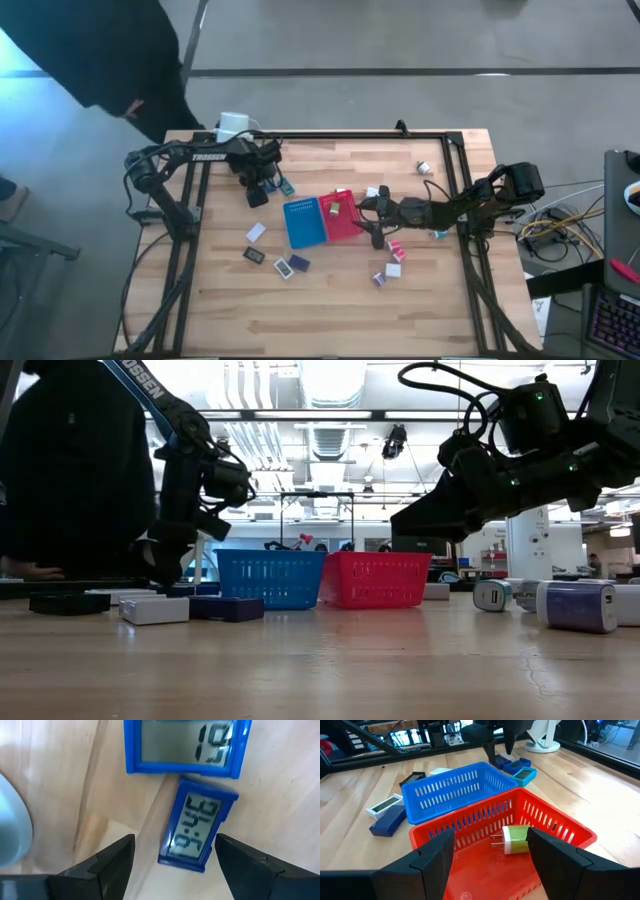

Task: Pick & Place Office items
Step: Put the top violet digital clock into the blue bin

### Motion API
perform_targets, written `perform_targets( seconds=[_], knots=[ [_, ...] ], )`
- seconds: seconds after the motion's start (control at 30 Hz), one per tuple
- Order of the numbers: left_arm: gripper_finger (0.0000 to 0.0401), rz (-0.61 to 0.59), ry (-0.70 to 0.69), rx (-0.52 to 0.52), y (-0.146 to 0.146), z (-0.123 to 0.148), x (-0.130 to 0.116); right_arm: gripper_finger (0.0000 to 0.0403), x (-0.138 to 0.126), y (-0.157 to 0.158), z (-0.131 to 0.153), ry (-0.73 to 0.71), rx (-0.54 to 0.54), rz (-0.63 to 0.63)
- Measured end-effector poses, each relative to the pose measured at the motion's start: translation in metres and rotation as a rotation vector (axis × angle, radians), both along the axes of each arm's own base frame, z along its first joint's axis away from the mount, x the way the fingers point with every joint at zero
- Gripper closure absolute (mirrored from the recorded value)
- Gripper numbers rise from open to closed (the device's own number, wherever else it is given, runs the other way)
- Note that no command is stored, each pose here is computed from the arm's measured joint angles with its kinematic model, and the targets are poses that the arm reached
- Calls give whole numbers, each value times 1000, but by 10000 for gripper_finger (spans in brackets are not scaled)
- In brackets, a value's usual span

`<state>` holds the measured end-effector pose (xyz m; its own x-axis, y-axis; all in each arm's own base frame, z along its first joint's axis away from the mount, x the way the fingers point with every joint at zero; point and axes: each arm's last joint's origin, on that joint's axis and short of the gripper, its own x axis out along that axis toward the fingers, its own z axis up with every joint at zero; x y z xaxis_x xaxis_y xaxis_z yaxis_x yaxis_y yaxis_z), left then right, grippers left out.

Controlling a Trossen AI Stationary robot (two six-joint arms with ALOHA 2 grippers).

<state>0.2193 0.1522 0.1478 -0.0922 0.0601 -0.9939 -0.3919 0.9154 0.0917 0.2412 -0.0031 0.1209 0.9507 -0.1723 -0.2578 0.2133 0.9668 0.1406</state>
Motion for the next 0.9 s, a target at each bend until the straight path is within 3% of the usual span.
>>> perform_targets(
  seconds=[0.17,0.6,0.73,0.9],
  knots=[
    [117,-29,-32,21,2,-1,4,158,0,0,0,0,0,0],
    [121,-32,40,-41,4,-22,7,158,0,0,0,0,7,5],
    [161,-36,21,-54,3,-18,6,158,0,0,0,-1,8,5],
    [254,-46,-10,-55,2,-12,5,158,0,0,0,-1,9,5]
  ],
)
